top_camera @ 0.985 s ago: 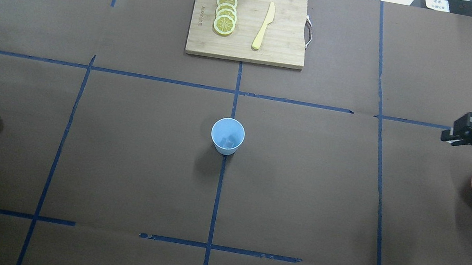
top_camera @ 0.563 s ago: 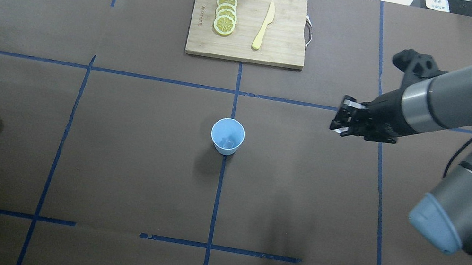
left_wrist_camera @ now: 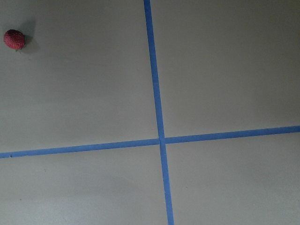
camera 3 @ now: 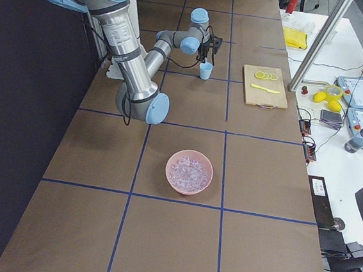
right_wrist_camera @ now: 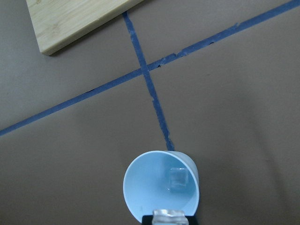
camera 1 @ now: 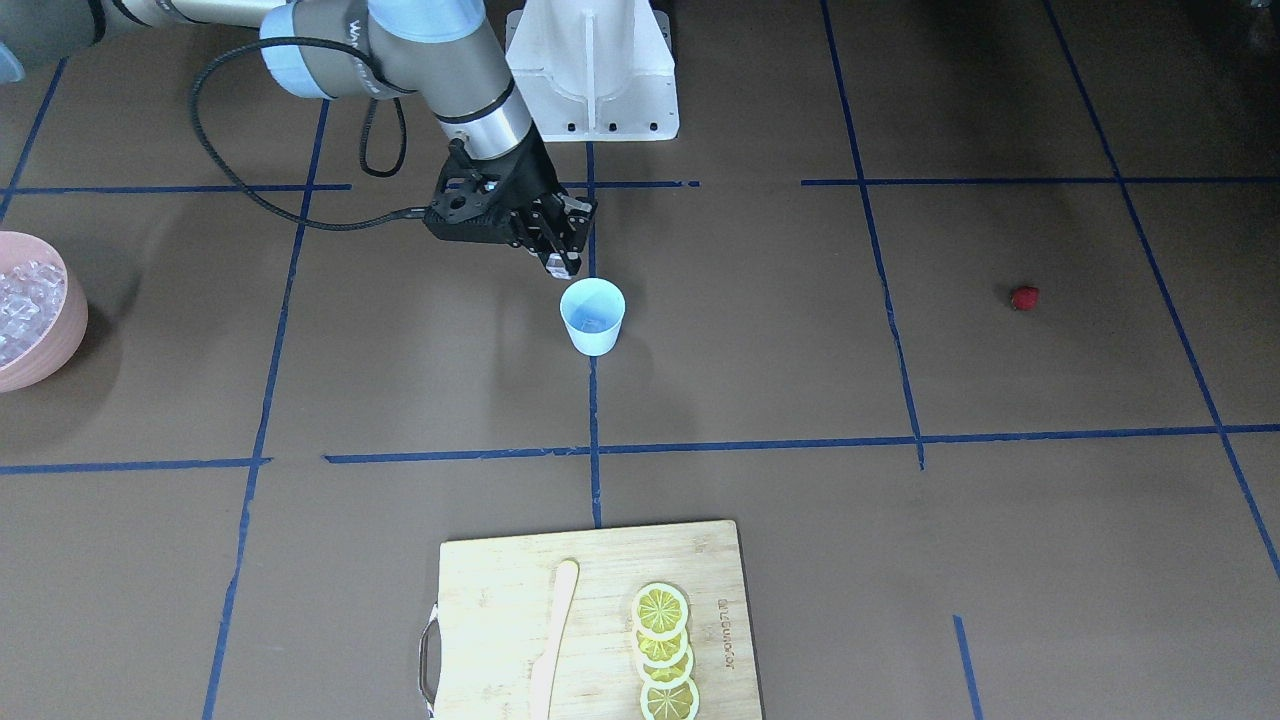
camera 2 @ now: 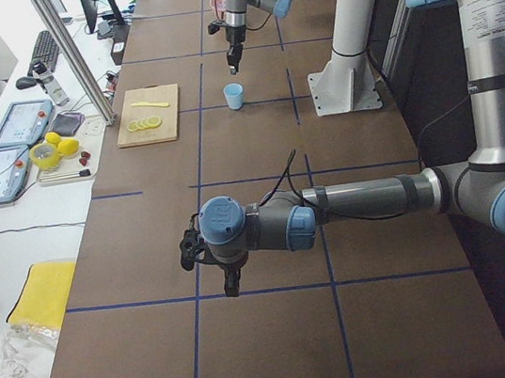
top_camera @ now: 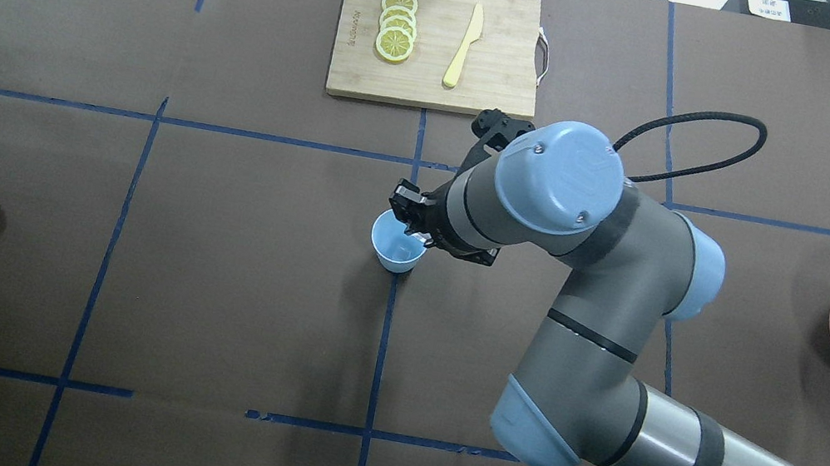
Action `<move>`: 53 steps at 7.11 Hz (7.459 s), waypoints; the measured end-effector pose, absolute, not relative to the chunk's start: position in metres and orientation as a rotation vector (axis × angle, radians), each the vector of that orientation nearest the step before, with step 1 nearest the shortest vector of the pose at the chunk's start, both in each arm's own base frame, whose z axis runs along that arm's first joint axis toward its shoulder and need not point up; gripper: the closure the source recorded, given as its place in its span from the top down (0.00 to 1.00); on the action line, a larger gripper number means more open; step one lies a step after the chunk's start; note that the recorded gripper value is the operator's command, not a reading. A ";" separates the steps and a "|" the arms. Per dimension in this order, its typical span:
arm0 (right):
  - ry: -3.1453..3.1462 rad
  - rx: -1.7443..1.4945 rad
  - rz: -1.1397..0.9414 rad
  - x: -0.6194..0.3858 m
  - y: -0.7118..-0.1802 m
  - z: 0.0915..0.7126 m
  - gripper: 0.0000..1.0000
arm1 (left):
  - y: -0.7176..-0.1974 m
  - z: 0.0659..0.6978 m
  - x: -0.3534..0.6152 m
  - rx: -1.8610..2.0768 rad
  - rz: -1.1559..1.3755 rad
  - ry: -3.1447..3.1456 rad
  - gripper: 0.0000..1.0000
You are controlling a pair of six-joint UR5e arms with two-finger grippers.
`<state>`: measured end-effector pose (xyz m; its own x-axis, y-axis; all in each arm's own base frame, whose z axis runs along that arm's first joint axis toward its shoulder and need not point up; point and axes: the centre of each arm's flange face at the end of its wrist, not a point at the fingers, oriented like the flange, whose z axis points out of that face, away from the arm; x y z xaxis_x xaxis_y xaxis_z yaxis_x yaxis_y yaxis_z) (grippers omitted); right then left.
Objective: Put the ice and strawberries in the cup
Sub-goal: 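Open the right gripper to release the ice cube into the cup, then move the right gripper back to the pink bowl, then grasp a third ice cube from the bowl with the right gripper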
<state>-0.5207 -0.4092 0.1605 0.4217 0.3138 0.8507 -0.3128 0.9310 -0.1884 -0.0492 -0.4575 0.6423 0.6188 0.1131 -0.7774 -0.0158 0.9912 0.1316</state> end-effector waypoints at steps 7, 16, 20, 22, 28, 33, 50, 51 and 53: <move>-1.039 0.025 0.409 -0.541 -0.416 0.160 0.73 | -0.457 0.643 -0.049 0.114 0.074 0.902 1.00; -0.831 0.096 0.157 -0.173 -0.444 0.421 0.98 | -0.458 0.643 -0.048 0.115 0.075 0.903 1.00; -0.702 0.150 -0.096 -0.077 -0.437 0.568 0.94 | -0.459 0.641 -0.048 0.138 0.087 0.901 1.00; -0.729 0.181 -0.081 -0.075 -0.440 0.615 0.92 | -0.459 0.640 -0.048 0.145 0.090 0.901 1.00; -0.779 0.141 -0.043 -0.085 -0.447 0.629 0.88 | -0.459 0.637 -0.048 0.152 0.092 0.901 1.00; -0.786 0.102 -0.042 -0.099 -0.444 0.636 0.73 | -0.459 0.637 -0.048 0.152 0.092 0.901 1.00; -0.880 0.209 0.045 -0.081 -0.437 0.537 0.00 | -0.458 0.638 -0.048 0.148 0.089 0.902 1.00; -0.937 0.184 0.140 -0.095 -0.444 0.501 0.00 | -0.457 0.640 -0.048 0.144 0.088 0.903 1.00; -1.057 0.080 0.320 -0.153 -0.461 0.423 0.00 | -0.455 0.643 -0.048 0.138 0.086 0.903 1.00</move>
